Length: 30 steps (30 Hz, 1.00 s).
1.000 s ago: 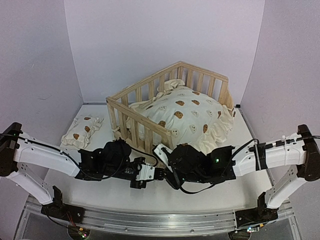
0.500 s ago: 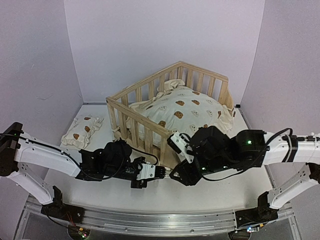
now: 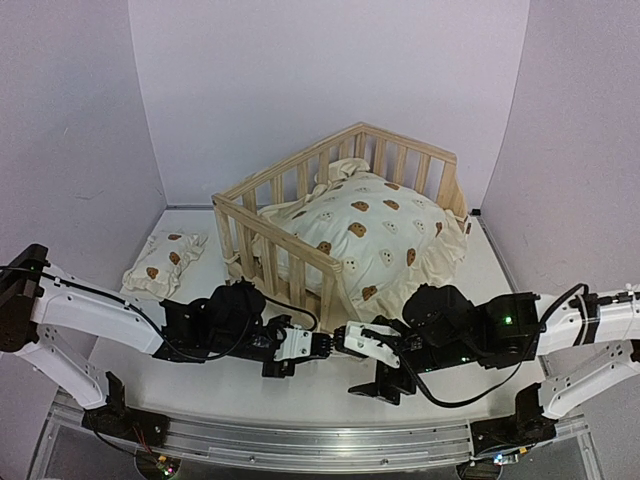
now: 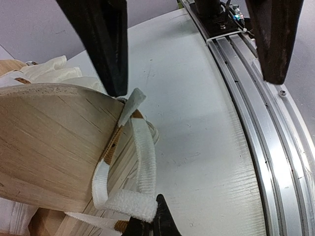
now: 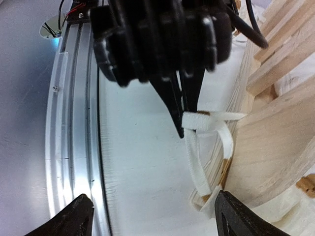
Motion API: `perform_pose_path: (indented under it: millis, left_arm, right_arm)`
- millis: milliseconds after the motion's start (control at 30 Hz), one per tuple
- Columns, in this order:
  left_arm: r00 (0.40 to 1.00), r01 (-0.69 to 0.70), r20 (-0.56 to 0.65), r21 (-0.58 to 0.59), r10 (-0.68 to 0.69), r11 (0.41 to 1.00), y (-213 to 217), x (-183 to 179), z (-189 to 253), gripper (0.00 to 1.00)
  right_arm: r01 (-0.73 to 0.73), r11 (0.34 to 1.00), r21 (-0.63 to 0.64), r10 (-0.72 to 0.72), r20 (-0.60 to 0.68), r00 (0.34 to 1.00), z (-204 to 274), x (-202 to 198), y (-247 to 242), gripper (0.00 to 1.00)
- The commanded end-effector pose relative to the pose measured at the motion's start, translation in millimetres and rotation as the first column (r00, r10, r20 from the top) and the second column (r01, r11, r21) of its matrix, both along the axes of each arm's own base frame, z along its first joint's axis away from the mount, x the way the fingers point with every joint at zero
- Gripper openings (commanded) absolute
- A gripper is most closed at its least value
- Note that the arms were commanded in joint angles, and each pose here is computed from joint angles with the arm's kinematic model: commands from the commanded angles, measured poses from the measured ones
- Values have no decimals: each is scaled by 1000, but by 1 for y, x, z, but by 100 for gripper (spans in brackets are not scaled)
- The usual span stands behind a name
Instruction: Set up the pet bed
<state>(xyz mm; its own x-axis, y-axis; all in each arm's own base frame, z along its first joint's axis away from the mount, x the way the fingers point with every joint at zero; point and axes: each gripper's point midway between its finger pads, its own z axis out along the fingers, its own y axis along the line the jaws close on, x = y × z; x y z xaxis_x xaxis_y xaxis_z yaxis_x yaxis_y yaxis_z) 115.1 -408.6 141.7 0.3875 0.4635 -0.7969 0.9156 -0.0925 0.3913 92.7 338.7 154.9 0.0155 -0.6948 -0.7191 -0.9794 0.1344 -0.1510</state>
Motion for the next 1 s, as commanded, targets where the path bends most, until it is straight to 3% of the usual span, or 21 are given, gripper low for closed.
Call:
perform_pose_path:
  millis: [0, 200, 467, 733, 967]
  left_arm:
    - [998, 53, -25, -49, -54, 997, -9, -11, 13, 0]
    - [998, 60, -11, -63, -61, 996, -9, -11, 18, 0]
    - [999, 31, 24, -119, -28, 992, -3, -7, 30, 0]
    - [999, 22, 26, -146, -18, 989, -4, -6, 36, 0]
    - [999, 31, 21, -141, -28, 990, -2, -8, 31, 0]
  right_arm:
    - [-67, 997, 46, 51, 291, 955, 19, 25, 20, 88]
    - [-34, 996, 82, 4, 340, 940, 19, 40, 40, 87]
    - [104, 972, 209, -165, 300, 940, -5, 57, 50, 87]
    - [148, 962, 228, -197, 212, 957, -29, 44, 52, 85]
    - [271, 914, 301, -324, 141, 936, 4, 40, 34, 89]
